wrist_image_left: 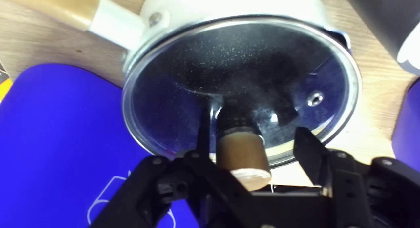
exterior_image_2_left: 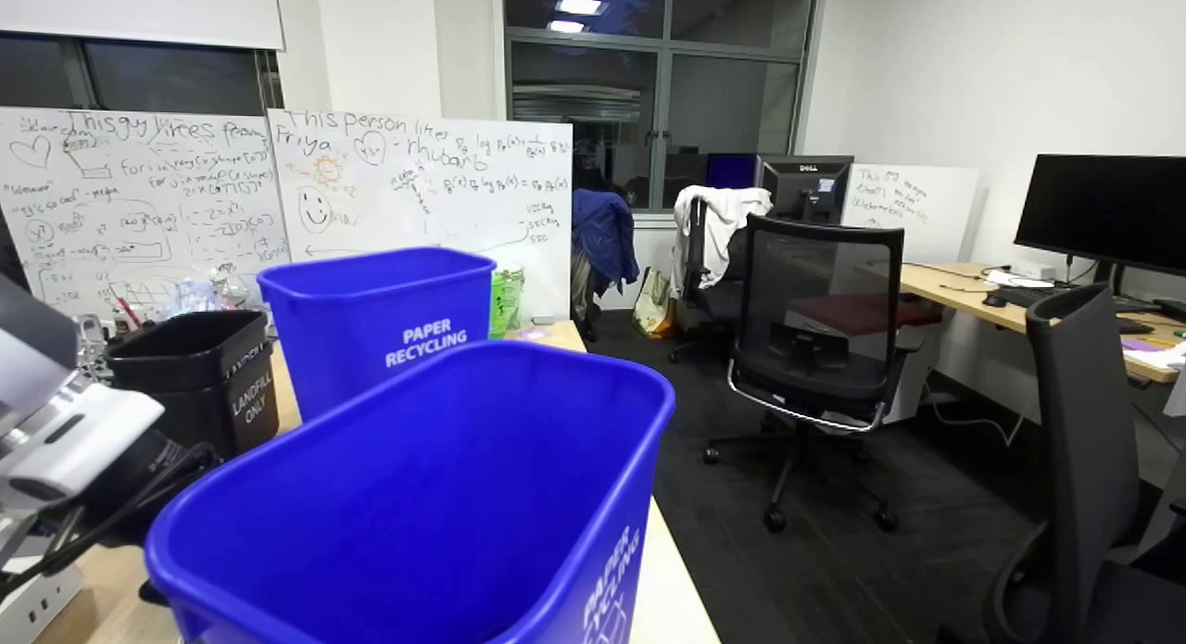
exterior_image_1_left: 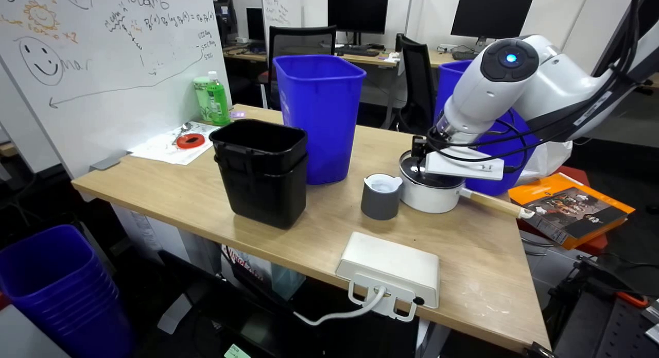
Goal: Pick up the white object from the mug and put it in the pot, then close the lid of the pot
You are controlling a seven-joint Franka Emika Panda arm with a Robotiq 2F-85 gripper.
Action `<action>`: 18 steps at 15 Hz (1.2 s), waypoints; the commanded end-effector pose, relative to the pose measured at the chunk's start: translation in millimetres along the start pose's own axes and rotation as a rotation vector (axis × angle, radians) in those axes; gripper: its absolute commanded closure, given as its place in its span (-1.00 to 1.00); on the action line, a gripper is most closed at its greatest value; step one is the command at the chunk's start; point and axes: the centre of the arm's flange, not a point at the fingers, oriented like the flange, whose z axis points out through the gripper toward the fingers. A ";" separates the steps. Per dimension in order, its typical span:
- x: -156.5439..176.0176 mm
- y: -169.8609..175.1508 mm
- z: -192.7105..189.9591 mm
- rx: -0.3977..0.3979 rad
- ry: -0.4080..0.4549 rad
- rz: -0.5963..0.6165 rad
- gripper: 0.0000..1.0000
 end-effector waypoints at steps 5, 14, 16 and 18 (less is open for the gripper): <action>-4.6 4.4 -3.0 0.016 -0.078 0.058 -1.00; 2.2 3.4 -5.5 0.039 -0.086 0.084 -1.00; 3.6 2.6 -5.2 0.043 -0.077 0.072 -0.79; 6.2 2.5 -4.9 0.045 -0.076 0.063 -0.59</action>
